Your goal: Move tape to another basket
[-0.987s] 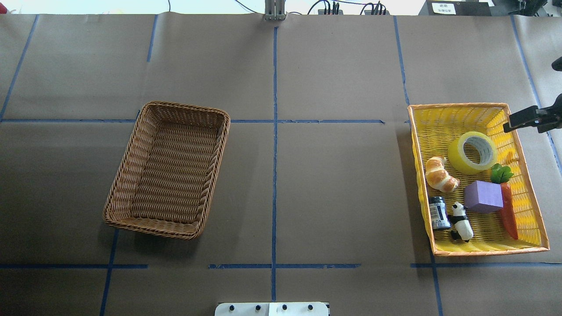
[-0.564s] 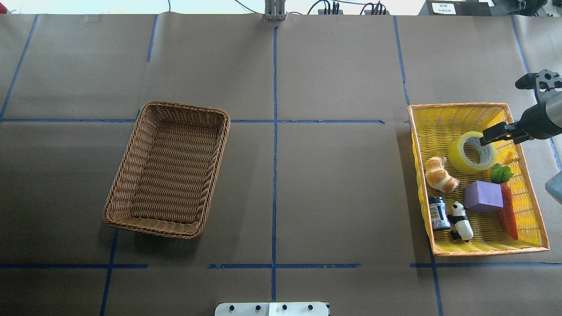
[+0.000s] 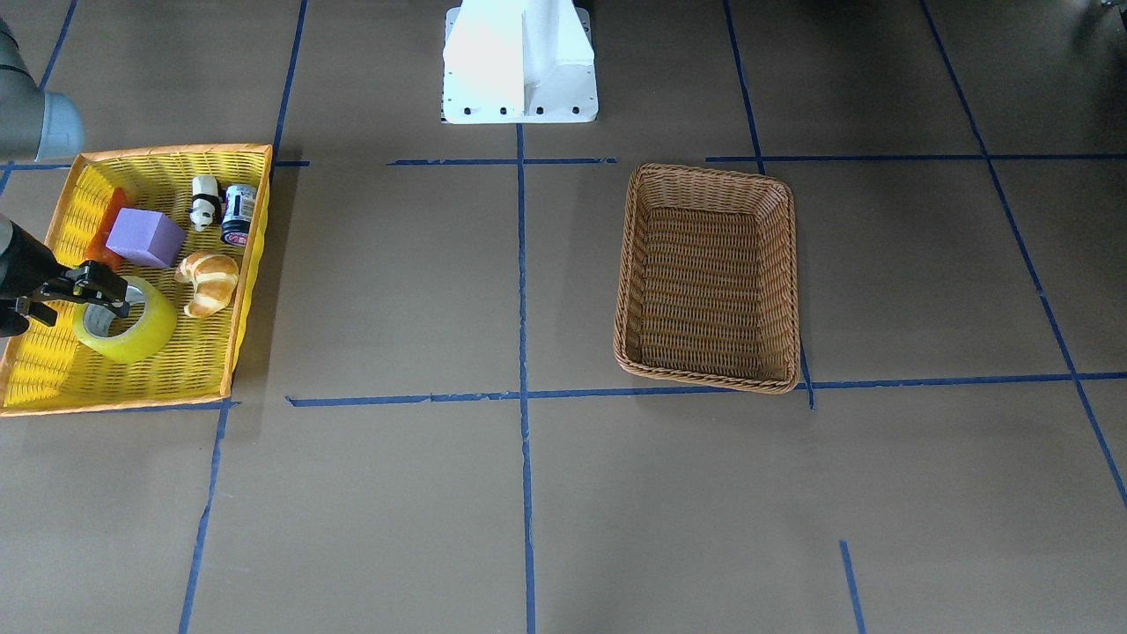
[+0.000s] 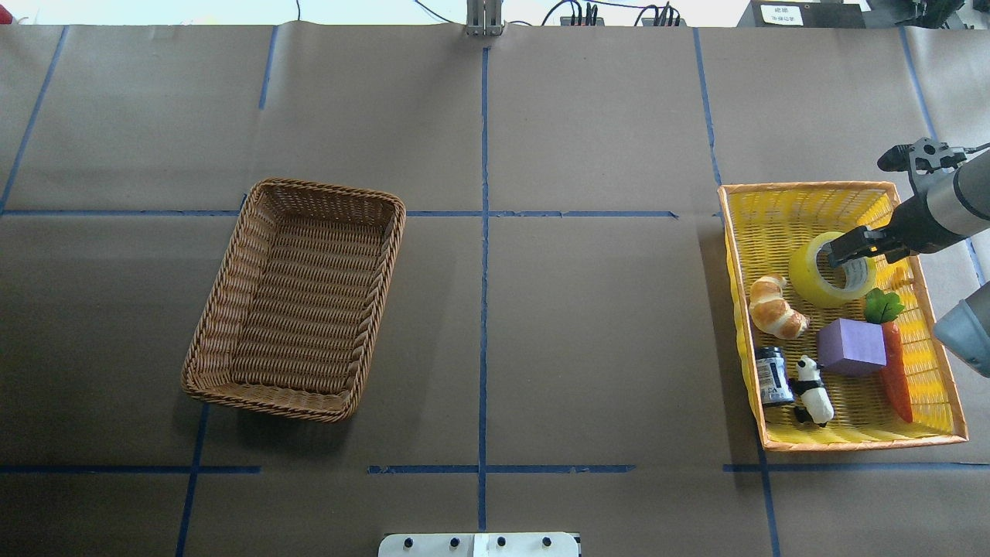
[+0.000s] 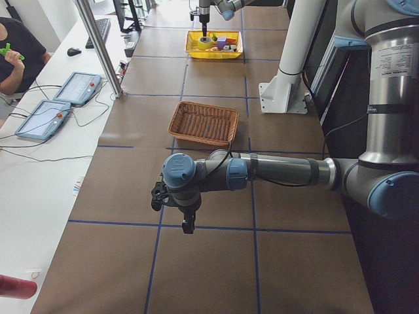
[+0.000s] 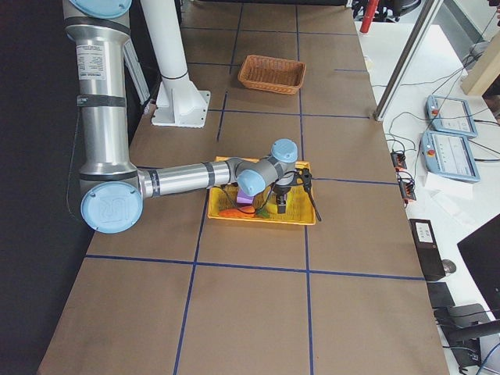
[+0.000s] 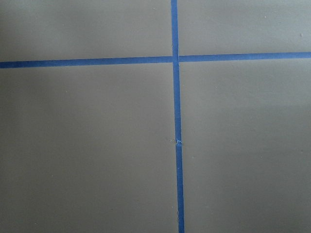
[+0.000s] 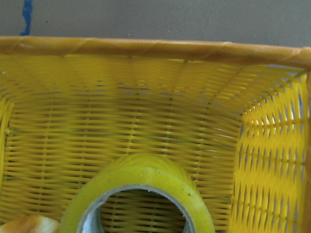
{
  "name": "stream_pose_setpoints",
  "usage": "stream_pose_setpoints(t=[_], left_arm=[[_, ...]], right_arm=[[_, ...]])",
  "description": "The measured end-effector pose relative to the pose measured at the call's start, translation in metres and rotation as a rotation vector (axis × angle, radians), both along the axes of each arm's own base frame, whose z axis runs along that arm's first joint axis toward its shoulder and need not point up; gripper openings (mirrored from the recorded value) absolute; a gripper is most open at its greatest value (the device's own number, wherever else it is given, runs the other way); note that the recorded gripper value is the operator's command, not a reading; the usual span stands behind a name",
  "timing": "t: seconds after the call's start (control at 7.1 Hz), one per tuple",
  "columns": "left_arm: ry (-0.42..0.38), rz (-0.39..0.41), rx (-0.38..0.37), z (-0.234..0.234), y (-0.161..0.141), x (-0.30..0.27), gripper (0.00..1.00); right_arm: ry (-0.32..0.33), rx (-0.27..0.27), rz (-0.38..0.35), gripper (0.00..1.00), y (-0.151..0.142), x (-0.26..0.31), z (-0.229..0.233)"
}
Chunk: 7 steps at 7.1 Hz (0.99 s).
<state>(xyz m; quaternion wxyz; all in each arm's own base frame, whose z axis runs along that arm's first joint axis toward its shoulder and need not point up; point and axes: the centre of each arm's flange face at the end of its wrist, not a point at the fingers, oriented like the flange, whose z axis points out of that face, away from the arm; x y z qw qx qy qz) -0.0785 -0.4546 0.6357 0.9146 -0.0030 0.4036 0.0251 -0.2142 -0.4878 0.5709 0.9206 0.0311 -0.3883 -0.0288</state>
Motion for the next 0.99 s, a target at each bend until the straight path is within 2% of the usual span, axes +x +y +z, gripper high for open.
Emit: stream_pose_setpoints(t=[0.14,0.28,0.56,0.85,0.99], left_arm=[[0.000,-0.001,0.000,0.000,0.000,0.000,1.00],[0.001,-0.001,0.000,0.000,0.000,0.000,1.00],[0.001,-0.001,0.000,0.000,0.000,0.000,1.00],[0.002,-0.001,0.000,0.000,0.000,0.000,1.00],[0.002,0.000,0.000,-0.001,0.000,0.000,1.00]], right_arm=[[0.006,-0.008,-0.005,0.99,-0.001,-0.003,0.005],[0.012,-0.017,-0.010,0.87,-0.003,-0.008,0.011],[0.016,-0.025,-0.012,0.32,-0.006,-0.012,0.015],[0.013,-0.019,-0.013,0.05,-0.008,-0.013,0.012],[0.011,-0.016,-0.014,0.00,-0.009,-0.013,0.011]])
